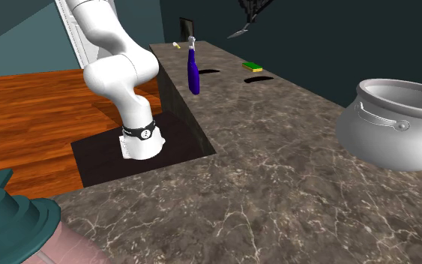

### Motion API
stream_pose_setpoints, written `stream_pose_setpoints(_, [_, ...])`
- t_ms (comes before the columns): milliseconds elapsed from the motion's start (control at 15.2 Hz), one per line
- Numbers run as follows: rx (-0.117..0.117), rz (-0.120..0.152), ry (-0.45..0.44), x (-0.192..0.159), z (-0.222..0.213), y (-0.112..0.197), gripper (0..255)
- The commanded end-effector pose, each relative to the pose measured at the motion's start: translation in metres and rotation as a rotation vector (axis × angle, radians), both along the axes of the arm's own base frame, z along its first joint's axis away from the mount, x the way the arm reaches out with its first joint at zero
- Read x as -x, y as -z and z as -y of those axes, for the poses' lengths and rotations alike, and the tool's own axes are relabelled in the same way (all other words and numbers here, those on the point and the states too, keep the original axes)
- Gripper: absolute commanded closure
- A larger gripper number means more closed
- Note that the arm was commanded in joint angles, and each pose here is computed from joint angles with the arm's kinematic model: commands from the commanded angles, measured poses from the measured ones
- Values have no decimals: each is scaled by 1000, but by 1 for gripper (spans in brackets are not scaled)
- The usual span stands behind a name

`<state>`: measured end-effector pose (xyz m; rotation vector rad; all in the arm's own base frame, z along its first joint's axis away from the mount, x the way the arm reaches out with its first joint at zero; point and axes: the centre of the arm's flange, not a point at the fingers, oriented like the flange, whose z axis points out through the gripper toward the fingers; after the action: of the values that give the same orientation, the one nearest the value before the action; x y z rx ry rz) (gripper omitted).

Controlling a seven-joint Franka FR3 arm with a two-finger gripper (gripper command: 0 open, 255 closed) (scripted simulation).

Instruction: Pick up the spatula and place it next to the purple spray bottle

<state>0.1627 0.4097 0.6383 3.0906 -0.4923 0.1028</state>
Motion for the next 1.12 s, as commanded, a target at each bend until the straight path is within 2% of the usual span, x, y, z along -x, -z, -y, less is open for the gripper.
stream_pose_setpoints(0, [0, 0, 0, 1, -1, 10, 255])
stream_pose_setpoints(1056, [0, 0, 0, 1, -1, 94, 255])
